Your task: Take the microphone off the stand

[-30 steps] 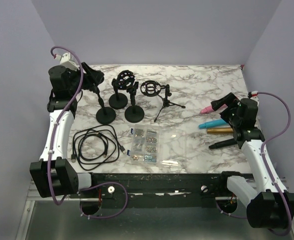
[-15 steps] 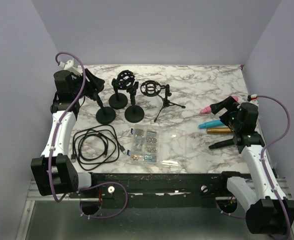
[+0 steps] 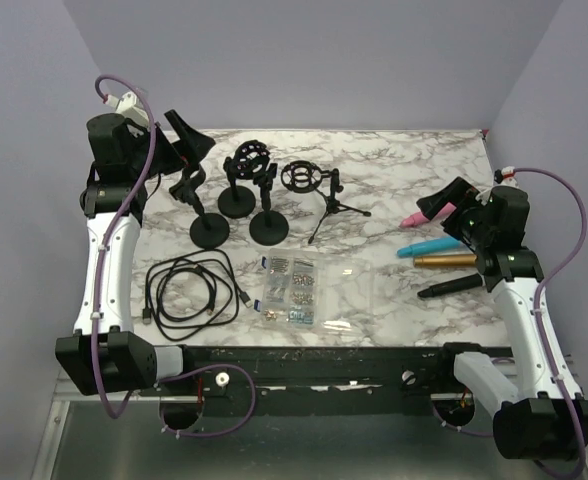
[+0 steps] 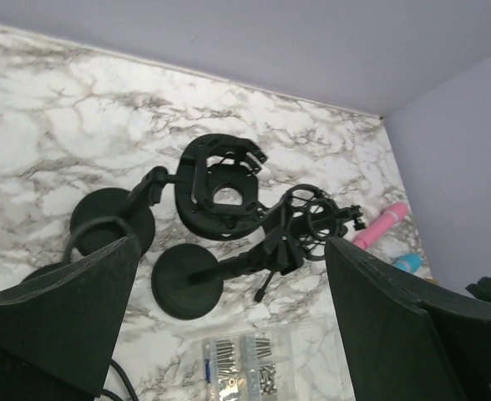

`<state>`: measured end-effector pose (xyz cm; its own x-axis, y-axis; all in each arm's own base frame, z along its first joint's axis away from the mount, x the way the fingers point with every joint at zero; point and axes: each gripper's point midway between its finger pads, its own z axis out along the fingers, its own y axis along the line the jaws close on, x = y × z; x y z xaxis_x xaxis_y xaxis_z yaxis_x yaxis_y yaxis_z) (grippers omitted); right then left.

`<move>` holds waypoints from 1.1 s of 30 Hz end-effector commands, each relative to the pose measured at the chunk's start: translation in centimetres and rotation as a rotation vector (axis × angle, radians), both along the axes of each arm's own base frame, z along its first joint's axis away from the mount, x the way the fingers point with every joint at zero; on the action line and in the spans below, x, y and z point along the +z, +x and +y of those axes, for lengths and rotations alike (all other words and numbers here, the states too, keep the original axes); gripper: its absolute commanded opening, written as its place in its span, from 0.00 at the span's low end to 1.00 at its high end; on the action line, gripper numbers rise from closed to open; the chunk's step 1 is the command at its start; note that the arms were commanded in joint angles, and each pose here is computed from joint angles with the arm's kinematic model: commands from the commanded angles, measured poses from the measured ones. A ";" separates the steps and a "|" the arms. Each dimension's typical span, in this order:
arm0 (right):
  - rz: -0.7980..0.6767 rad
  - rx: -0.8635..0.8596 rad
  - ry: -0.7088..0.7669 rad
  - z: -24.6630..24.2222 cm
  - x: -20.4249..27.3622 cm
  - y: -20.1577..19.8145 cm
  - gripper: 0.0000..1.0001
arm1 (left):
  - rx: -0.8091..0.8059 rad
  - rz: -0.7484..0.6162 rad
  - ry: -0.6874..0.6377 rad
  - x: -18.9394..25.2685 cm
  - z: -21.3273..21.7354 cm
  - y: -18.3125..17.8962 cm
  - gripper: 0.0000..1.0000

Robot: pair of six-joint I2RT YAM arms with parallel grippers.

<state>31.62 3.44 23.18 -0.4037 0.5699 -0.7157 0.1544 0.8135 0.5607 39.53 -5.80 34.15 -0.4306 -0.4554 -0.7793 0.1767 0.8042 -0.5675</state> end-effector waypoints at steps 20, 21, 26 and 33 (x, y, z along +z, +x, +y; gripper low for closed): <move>-0.301 0.031 -0.163 -0.4 8.6 -6.7 1.00 | -0.512 -0.497 0.046 8.8 -11.7 -14.8 0.97; -0.318 0.028 -0.162 -0.3 8.9 -6.8 1.00 | -0.543 -0.520 0.051 9.1 -12.2 -15.6 0.97; -0.335 -0.025 -0.160 -1.1 9.6 -6.8 1.00 | -0.628 -0.636 0.079 10.1 -13.6 -18.7 0.97; -0.326 -0.029 -0.145 -1.0 9.3 -7.4 1.00 | -0.559 -0.813 0.146 10.9 -12.7 -21.2 0.98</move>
